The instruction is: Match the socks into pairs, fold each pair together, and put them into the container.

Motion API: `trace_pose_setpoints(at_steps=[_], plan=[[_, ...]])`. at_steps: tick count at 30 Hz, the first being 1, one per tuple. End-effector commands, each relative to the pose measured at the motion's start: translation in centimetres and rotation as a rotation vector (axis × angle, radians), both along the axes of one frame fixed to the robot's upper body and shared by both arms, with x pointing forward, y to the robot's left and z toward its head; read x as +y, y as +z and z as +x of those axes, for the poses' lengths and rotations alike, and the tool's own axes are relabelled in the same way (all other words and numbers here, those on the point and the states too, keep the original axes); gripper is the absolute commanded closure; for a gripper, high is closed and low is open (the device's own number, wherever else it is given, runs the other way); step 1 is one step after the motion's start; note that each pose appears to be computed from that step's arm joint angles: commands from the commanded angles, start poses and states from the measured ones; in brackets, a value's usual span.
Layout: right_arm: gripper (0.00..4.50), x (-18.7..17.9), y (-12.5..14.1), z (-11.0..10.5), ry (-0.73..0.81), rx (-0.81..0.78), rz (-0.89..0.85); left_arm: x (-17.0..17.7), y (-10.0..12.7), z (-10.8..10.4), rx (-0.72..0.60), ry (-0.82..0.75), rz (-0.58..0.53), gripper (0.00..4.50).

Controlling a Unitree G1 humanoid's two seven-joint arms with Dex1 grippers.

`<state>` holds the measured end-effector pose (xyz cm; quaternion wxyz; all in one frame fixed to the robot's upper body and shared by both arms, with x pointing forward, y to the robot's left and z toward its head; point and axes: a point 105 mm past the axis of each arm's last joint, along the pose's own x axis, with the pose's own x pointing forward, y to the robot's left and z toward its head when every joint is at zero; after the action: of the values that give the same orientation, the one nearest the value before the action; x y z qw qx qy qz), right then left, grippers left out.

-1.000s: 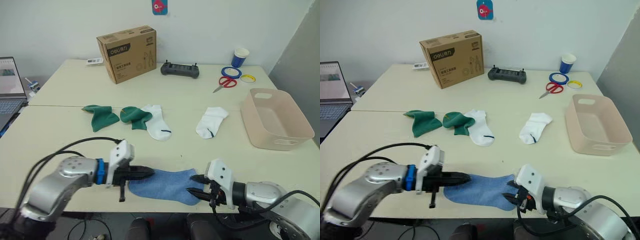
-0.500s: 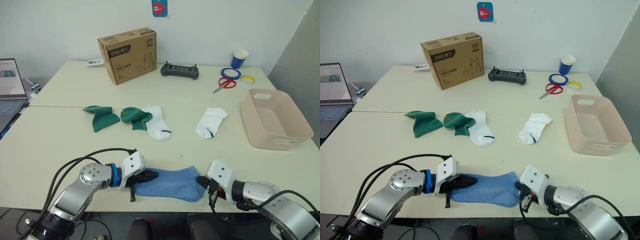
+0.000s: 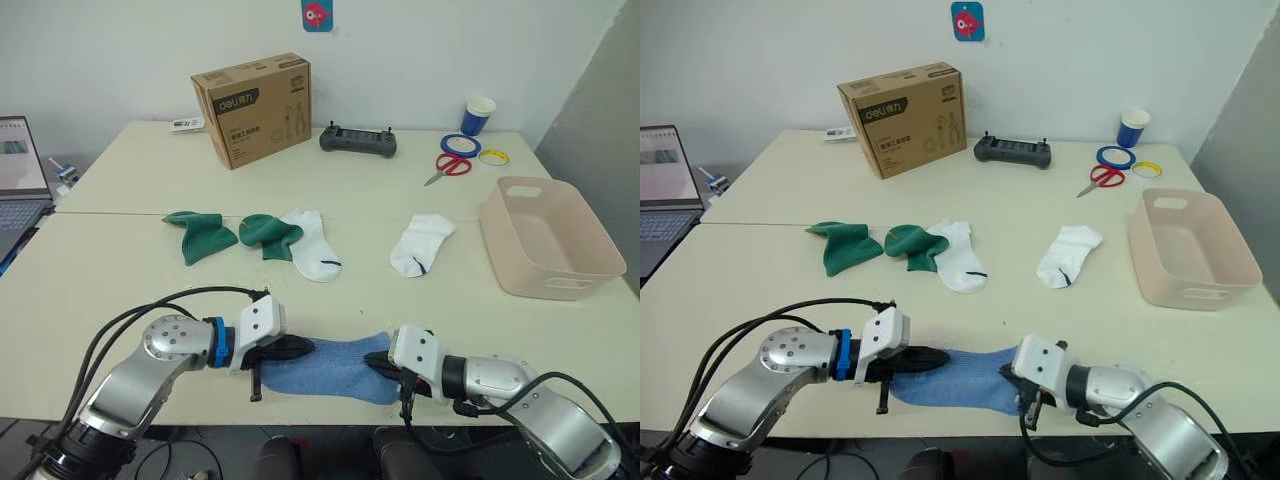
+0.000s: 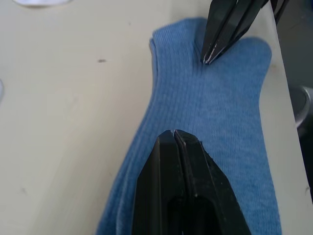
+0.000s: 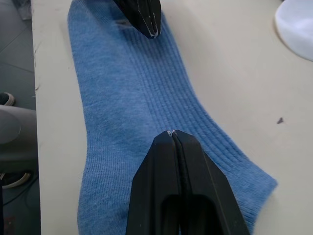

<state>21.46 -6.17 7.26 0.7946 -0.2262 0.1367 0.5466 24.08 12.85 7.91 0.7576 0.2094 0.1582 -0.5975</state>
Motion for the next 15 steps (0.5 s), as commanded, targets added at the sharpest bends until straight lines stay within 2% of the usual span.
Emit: trace_pose_setpoints(at_steps=[1,7,12,15], plan=[[4.44,-0.1,-0.4,-0.6,0.022,0.007,-0.013,0.8,-1.9,0.1,-0.020,0.016,0.075,4.50],[4.44,-3.0,-0.2,-0.8,-0.073,0.007,-0.050,1.5,-2.8,0.0,0.004,0.026,0.094,4.50],[4.44,-3.1,4.0,-0.9,-0.182,-0.041,0.155,-0.1,-0.3,0.4,-0.031,-0.034,0.007,4.50],[4.44,-3.7,4.8,-1.2,-0.264,-0.022,0.224,0.1,-0.6,0.7,-0.032,-0.046,0.039,4.50]])
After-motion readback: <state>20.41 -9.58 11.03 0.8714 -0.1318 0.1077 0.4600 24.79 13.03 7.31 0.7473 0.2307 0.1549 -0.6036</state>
